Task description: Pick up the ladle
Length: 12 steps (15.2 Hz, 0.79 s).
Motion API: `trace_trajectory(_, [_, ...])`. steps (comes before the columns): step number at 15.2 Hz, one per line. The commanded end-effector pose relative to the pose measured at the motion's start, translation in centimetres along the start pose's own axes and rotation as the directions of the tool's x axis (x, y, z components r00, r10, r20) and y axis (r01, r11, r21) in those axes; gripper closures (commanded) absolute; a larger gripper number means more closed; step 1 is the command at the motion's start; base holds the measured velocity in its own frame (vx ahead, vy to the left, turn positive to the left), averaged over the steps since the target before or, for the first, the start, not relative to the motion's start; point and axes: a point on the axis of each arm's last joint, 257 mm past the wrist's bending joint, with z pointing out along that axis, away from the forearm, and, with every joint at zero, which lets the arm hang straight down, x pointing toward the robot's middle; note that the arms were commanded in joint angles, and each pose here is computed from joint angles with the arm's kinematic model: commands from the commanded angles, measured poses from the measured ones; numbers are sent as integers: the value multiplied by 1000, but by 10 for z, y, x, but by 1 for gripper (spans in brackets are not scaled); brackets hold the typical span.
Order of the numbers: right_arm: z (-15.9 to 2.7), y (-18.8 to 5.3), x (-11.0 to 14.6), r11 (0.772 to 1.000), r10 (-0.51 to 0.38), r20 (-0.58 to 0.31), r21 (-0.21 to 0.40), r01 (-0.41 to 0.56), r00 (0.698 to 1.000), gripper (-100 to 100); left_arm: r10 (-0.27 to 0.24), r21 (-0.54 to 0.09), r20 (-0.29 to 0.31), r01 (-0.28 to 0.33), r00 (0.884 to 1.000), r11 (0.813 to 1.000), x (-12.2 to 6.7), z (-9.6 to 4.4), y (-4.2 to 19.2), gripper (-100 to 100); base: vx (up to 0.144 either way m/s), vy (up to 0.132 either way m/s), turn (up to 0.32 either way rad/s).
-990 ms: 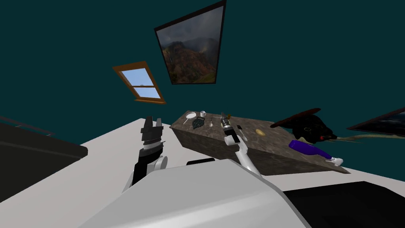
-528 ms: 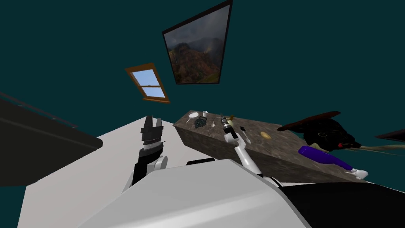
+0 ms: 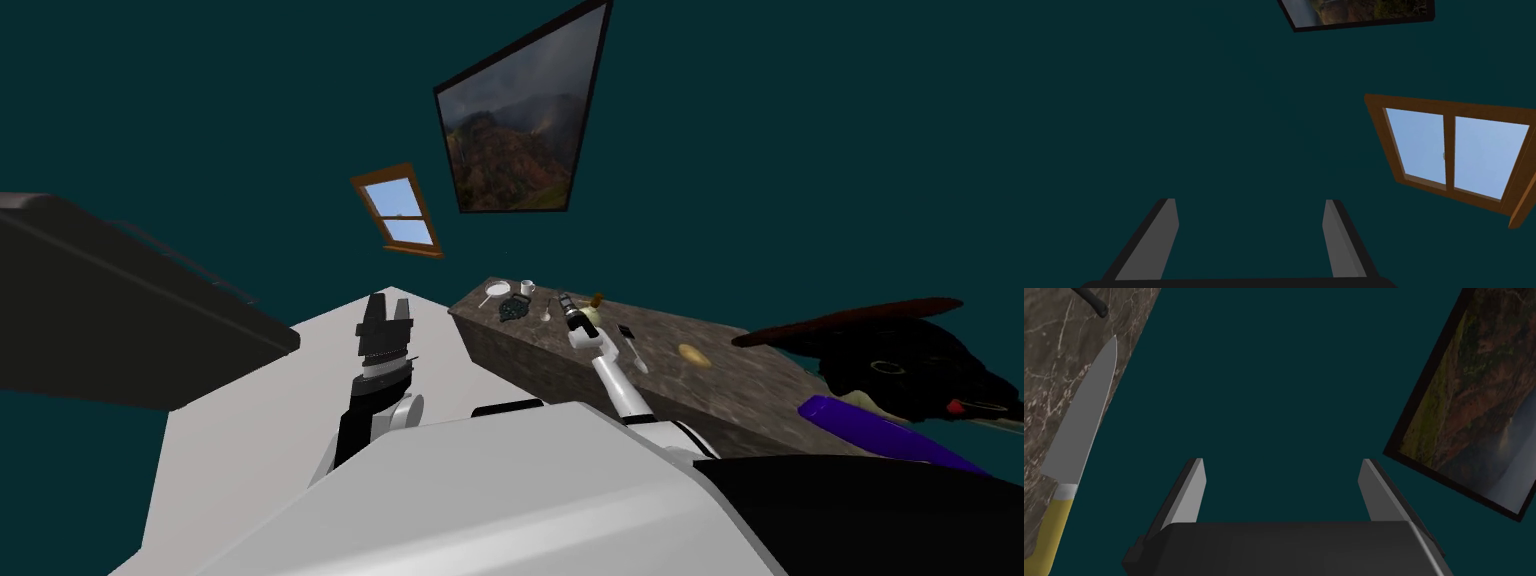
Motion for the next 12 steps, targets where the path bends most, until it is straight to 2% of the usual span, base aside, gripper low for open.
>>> trace_trajectory(1, [5,-18,1,999,-16,-9,52,17,1000,-100,0,0,0,0,1000,1000,0,0,0,0,-14,-11,70])
trace_trajectory(2, [16,-19,-9,996,-61,-8,72,61,998,-100,0,0,0,0,1000,1000,0,0,0,0,-21,-9,183])
trace_trajectory(4, [16,-39,-5,991,-58,-22,123,60,998,-100,0,0,0,0,1000,1000,0,0,0,0,-18,-15,142])
trace_trajectory(5, [29,-36,-16,985,-100,-21,139,102,995,-100,0,0,0,0,1000,1000,0,0,0,0,-16,-11,173])
trace_trajectory(7, [26,-58,-12,976,-96,-37,190,101,995,-100,0,0,0,0,1000,1000,0,0,0,0,-15,-13,126])
trace_trajectory(8, [25,-60,-12,976,-96,-38,194,101,995,-100,0,0,0,0,1000,1000,0,0,0,0,-6,-9,-1])
trace_trajectory(9, [35,-62,-22,964,-134,-46,224,141,990,-100,0,0,0,0,1000,1000,0,0,0,0,-16,-6,163])
trace_trajectory(12, [33,-80,-20,955,-129,-57,263,139,990,-100,0,0,0,0,1000,1000,0,0,0,0,-14,-13,102])
